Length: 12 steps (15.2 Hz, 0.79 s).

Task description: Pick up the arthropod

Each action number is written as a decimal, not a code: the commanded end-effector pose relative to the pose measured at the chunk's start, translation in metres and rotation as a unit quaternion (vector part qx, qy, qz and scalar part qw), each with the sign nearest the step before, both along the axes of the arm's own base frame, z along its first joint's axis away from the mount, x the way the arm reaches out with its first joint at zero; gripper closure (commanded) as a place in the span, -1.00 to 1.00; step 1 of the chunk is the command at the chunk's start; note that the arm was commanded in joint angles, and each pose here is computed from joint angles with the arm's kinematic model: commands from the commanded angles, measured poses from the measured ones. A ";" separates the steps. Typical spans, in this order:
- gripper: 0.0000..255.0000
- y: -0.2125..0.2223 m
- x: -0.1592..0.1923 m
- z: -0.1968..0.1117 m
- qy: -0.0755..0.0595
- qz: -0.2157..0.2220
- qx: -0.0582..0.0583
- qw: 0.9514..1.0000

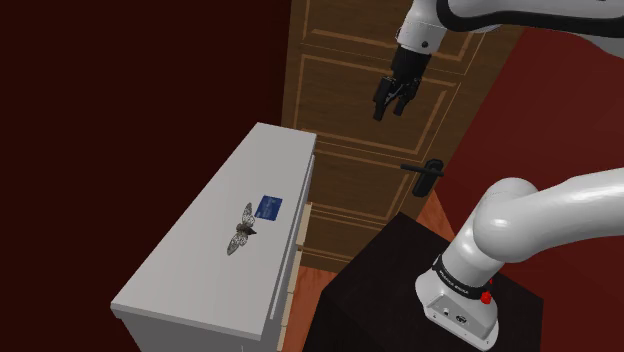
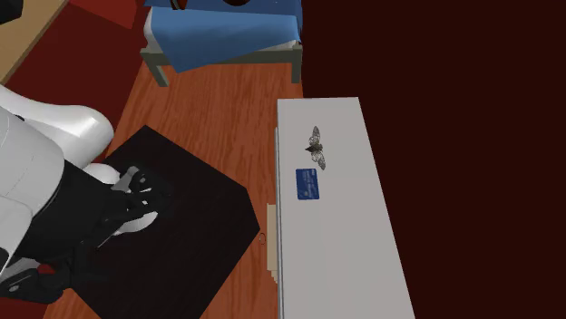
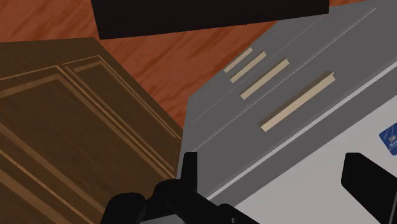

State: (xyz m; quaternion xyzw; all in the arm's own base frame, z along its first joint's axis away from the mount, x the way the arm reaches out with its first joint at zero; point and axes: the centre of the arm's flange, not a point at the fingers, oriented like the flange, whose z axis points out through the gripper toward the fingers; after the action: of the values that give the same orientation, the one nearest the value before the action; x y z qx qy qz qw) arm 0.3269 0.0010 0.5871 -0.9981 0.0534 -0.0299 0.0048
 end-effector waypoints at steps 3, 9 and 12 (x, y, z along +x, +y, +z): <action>-1.00 0.025 0.000 -0.011 0.000 -0.012 -0.001 1.000; -1.00 0.098 0.004 -0.044 -0.001 -0.049 -0.005 0.999; -1.00 0.135 0.008 -0.061 -0.001 -0.067 -0.007 0.998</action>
State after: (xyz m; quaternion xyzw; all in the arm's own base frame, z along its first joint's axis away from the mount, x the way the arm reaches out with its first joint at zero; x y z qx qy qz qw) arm 0.3338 0.1270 0.5319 -0.9932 0.1124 -0.0310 -0.0037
